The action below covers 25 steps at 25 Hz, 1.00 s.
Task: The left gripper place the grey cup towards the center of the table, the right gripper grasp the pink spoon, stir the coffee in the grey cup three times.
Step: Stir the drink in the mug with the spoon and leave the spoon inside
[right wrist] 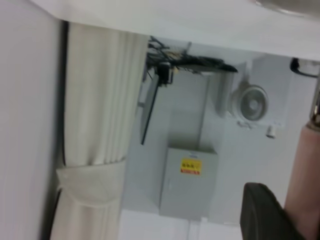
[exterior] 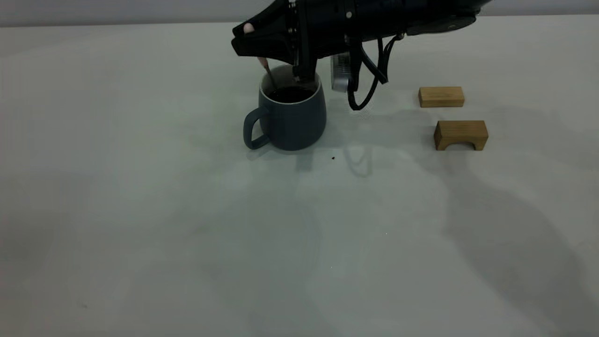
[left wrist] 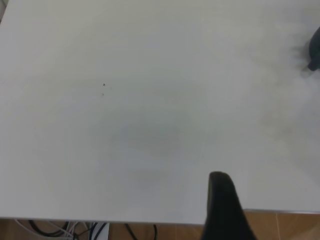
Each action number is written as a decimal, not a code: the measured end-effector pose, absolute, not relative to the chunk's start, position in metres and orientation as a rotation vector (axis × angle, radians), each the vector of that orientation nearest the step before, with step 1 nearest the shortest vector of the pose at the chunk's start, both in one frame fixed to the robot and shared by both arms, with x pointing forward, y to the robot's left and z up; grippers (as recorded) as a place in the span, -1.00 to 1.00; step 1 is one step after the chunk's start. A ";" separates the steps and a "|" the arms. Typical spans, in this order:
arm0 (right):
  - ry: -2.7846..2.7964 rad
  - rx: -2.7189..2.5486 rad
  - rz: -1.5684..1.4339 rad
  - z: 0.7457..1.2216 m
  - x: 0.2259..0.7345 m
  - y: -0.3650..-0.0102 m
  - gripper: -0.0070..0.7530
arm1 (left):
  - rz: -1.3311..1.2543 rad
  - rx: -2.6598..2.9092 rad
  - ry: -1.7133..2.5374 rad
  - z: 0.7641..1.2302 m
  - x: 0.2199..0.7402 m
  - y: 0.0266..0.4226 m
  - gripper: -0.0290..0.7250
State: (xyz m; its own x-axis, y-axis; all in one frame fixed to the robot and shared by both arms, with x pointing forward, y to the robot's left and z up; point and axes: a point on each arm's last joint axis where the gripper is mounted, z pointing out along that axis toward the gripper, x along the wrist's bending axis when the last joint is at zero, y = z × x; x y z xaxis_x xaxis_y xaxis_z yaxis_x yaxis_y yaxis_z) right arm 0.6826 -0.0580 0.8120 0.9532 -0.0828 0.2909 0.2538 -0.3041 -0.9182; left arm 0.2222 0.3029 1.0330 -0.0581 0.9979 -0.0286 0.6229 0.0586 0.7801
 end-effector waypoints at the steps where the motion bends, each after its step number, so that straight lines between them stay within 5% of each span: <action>1: -0.120 -1.865 -0.340 0.810 0.684 -0.059 -0.64 | 0.810 1.625 1.746 1.033 0.222 0.303 0.48; 12: -0.087 -2.000 -0.307 0.804 0.667 -0.078 -0.64 | 0.810 1.625 1.746 1.033 0.222 0.303 0.48; 25: -0.155 -1.910 -0.364 0.810 0.674 -0.051 -0.64 | 0.810 1.625 1.746 1.033 0.222 0.303 0.48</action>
State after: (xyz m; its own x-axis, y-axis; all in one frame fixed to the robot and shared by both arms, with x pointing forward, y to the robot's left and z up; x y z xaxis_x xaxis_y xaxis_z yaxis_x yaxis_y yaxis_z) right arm 0.6742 -0.0509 0.8100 0.9437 -0.0668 0.3240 0.2796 -0.3623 -0.8891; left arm 0.2222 0.3029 1.0330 -0.0581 0.9979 -0.0286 0.6229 0.0586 0.7801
